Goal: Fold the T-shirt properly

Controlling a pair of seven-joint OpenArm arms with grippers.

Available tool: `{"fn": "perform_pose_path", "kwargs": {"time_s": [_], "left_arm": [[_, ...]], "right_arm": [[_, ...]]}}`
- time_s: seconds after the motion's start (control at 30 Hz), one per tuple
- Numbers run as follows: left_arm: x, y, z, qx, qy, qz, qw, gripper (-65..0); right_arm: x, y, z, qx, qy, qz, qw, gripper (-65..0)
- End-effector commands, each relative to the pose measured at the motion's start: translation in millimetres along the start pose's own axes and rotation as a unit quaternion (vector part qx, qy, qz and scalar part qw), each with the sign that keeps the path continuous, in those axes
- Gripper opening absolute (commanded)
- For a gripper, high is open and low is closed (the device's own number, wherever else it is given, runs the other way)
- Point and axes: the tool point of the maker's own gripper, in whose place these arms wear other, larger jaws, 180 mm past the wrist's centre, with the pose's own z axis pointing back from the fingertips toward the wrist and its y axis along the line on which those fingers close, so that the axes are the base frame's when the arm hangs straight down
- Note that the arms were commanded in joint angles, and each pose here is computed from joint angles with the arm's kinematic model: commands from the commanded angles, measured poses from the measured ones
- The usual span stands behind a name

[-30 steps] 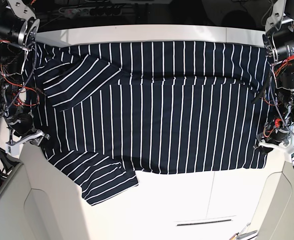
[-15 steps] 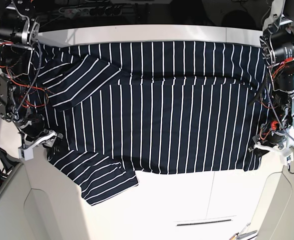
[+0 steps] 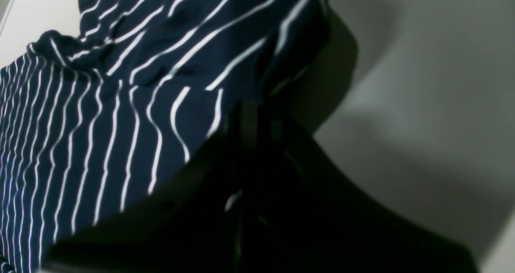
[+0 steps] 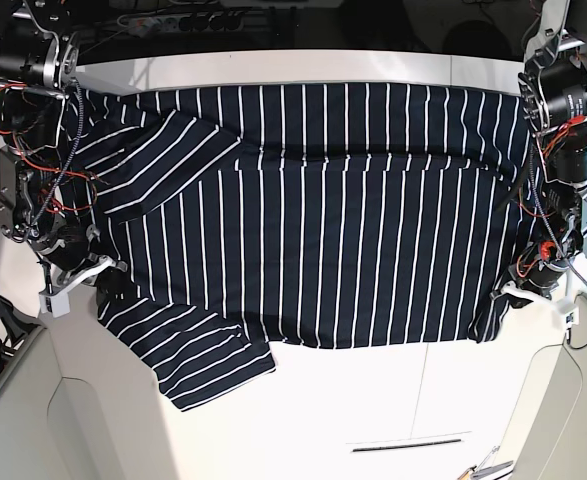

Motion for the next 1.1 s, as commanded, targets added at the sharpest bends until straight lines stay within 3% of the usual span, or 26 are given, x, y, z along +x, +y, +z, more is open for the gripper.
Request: {"fn": "perform_pose_path", "kwargs": {"time_s": [0.0, 0.23, 0.33, 0.57, 0.9, 1.07], "left_arm": [[30.6, -2.6, 2.1, -0.011, -0.029, -0.009, 0.999, -65.0], [48.7, 2.9, 11.6, -0.008, -0.021, -0.034, 0.999, -65.0], [53.6, -8.0, 16.2, -0.033, -0.006, -0.044, 0.998, -65.0], [59.3, -16.9, 22.8, -0.058, 0.009, -0.040, 0.997, -65.0], [86.5, 0.5, 45.4, -0.073, 0.000, -0.060, 0.996, -65.0], [90.6, -2.1, 58.9, -0.116, 0.008, -0.066, 0.991, -65.0]], "right_arm": [[32.3, -0.3, 5.6, 0.002, -0.035, 0.015, 0.9993, -65.0], [48.7, -5.3, 15.8, -0.007, -0.044, 0.043, 0.9981, -65.0], [52.4, -7.6, 21.8, -0.012, -0.034, 0.057, 0.9977, -65.0], [58.2, 9.9, 28.4, 0.017, -0.013, 0.049, 0.9985, -65.0], [67.7, 25.4, 38.2, 0.023, 0.006, 0.088, 0.9958, -65.0], [67.7, 29.6, 40.1, 0.030, 0.012, 0.088, 0.9956, -65.0]]}}
